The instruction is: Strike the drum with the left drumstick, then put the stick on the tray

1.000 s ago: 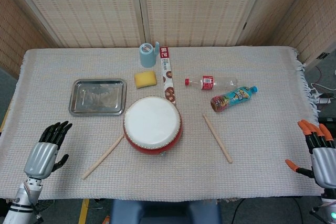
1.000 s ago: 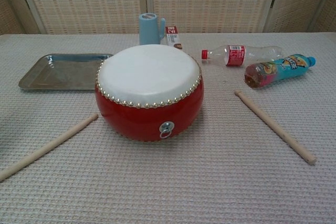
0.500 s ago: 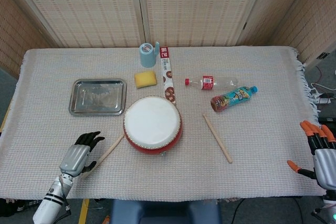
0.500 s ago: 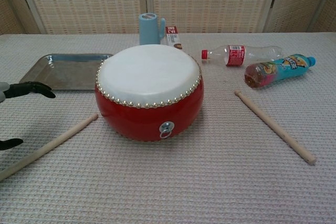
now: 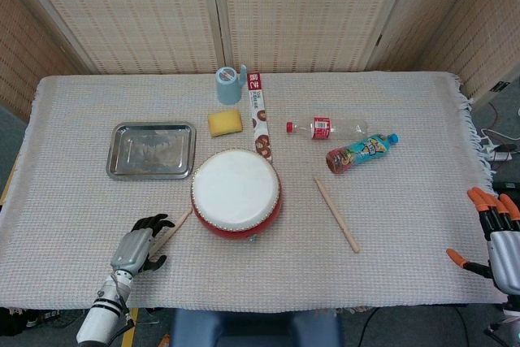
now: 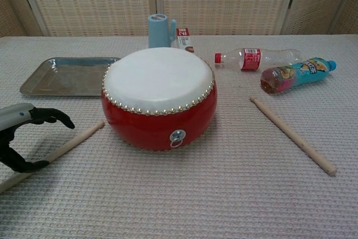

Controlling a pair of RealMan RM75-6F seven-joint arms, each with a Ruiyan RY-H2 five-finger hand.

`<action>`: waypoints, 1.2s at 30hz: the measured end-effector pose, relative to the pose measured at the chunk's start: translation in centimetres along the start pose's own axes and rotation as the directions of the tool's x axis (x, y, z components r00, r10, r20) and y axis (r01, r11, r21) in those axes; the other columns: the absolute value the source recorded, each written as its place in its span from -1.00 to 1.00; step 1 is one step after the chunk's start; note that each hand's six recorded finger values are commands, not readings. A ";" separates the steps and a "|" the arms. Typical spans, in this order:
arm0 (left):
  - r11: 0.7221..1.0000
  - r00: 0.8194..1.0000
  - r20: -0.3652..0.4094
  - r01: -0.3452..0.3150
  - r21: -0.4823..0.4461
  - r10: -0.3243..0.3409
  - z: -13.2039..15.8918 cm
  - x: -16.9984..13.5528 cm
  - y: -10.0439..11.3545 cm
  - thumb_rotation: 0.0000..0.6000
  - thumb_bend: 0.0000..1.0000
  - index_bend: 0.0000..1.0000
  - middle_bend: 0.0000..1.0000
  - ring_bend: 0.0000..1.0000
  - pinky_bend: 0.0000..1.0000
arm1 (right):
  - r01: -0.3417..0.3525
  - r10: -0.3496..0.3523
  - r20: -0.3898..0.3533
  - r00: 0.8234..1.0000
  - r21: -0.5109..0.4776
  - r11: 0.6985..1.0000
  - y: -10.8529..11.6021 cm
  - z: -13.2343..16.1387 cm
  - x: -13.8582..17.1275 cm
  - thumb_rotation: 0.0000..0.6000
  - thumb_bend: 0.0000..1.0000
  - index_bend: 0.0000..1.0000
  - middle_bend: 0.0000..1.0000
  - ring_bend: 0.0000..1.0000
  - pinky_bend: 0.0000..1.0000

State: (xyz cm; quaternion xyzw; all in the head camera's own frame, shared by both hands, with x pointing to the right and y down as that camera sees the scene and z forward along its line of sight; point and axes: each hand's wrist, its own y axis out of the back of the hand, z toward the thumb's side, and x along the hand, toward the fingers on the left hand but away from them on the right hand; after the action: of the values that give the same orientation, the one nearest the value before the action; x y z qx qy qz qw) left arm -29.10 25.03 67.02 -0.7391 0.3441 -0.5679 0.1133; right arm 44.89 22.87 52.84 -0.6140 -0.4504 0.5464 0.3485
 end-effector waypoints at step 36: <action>0.997 0.978 -0.193 -0.074 0.039 0.080 -1.4 3.4 -1.6 1.00 -0.24 -0.18 -0.69 -0.80 -0.88 | -0.003 0.003 0.018 1.000 -0.016 1.000 -0.2 -1.0 0.0 1.00 -0.96 -1.00 -0.89 -1.00 -1.00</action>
State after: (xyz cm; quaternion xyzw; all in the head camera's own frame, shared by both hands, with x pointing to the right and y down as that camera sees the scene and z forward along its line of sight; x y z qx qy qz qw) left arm -29.40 24.33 70.96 -0.6644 0.3727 -0.6379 0.1128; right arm 45.83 23.02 53.13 -0.6124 -0.4569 0.5491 0.3387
